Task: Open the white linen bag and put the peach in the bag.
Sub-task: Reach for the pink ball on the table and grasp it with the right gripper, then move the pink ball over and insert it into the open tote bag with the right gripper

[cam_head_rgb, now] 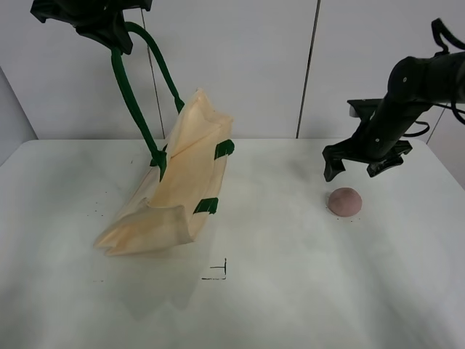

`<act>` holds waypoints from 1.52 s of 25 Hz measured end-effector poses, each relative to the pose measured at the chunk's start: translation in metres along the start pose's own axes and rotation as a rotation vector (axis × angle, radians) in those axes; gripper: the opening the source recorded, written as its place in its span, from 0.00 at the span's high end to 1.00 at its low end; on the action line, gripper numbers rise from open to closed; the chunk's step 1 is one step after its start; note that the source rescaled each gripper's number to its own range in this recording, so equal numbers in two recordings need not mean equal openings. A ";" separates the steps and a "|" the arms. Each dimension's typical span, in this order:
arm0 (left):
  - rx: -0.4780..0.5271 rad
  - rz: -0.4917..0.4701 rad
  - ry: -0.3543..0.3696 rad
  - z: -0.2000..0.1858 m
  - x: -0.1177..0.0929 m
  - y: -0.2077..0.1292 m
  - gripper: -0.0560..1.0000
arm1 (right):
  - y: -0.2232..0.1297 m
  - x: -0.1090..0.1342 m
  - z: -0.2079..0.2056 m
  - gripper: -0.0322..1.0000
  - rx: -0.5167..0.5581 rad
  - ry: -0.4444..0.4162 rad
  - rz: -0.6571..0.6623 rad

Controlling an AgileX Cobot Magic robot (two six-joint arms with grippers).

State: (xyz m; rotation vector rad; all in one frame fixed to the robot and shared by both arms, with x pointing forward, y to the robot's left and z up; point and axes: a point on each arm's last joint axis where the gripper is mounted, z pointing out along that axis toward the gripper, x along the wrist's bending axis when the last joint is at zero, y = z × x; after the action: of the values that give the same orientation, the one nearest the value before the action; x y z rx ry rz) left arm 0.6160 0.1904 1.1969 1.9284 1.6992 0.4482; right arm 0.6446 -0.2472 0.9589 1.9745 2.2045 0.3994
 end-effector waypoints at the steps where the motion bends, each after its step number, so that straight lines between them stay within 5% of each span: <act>1: 0.000 0.000 0.000 0.000 0.000 0.000 0.95 | -0.001 -0.001 0.007 0.00 0.017 -0.009 0.001; 11: 0.000 0.000 0.000 0.000 0.000 0.000 0.95 | -0.009 -0.007 0.063 0.03 0.093 -0.033 0.008; 14: 0.000 0.000 0.000 0.000 0.000 0.000 0.95 | -0.009 -0.007 0.065 0.30 0.085 -0.034 0.011; 17: 0.000 0.000 0.000 0.000 0.000 0.000 0.95 | -0.008 -0.007 0.063 0.84 0.079 -0.035 0.012; 19: 0.000 0.000 0.000 0.000 0.000 0.000 0.95 | -0.005 -0.006 0.054 0.96 0.062 -0.032 0.013; 24: 0.000 0.000 0.000 0.000 0.000 0.000 0.95 | 0.007 0.002 0.000 0.97 -0.066 0.026 -0.004; 31: 0.000 0.000 0.000 0.000 0.000 0.000 0.95 | 0.042 0.038 -0.112 0.97 -0.263 0.323 -0.034; 38: 0.000 0.000 0.000 0.000 0.000 0.000 0.95 | 0.049 0.129 -0.138 0.97 -0.341 0.469 -0.222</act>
State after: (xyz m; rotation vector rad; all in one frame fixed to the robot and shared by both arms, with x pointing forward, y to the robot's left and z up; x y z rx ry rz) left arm 0.6160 0.1904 1.1969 1.9284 1.6992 0.4482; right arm 0.6356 -0.1278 1.1126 1.5527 2.3704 1.2159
